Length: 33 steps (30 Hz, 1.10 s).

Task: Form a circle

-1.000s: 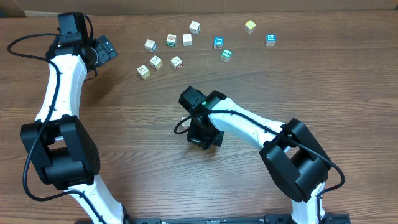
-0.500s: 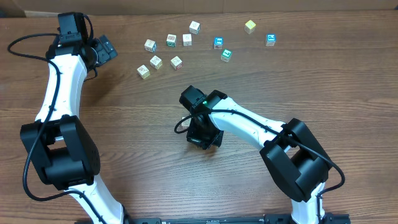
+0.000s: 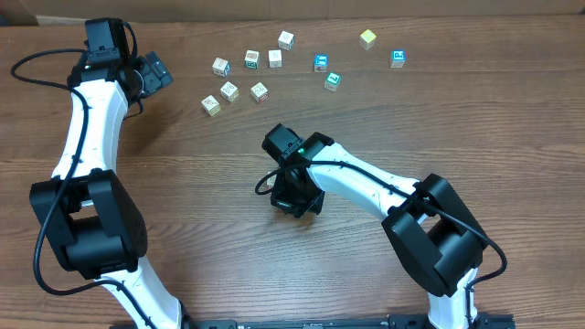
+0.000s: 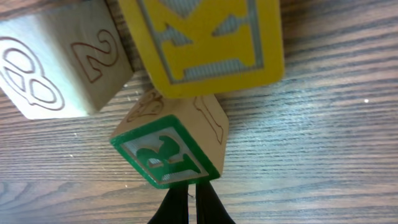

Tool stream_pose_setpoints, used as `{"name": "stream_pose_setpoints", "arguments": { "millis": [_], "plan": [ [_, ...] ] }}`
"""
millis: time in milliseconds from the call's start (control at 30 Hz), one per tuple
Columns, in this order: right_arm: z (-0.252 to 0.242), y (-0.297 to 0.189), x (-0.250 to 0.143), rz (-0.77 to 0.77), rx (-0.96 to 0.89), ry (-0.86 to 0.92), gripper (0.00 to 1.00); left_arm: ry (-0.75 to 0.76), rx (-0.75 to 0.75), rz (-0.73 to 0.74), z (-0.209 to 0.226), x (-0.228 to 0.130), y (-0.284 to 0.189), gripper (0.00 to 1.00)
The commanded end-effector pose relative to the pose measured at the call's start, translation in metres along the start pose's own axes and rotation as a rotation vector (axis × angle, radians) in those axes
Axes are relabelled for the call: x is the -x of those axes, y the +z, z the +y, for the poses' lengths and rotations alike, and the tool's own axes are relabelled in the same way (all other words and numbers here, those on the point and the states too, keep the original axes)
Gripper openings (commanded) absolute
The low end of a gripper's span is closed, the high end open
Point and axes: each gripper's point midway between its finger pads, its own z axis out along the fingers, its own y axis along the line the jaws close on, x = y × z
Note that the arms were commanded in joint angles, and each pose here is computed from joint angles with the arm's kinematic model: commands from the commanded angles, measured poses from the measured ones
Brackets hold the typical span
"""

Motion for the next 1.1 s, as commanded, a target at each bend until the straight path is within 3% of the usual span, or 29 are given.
{"name": "stream_pose_setpoints", "arguments": {
  "millis": [0, 1067],
  "plan": [
    [-0.0009, 0.0022, -0.0012, 0.01, 0.0, 0.007, 0.04, 0.001, -0.014, -0.02, -0.006, 0.0055, -0.0073, 1.0],
    [0.0055, 0.0021, 0.0032, -0.008, 0.025, -0.002, 0.04, 0.001, -0.014, -0.02, -0.006, 0.0055, -0.0073, 1.0]
  ]
}}
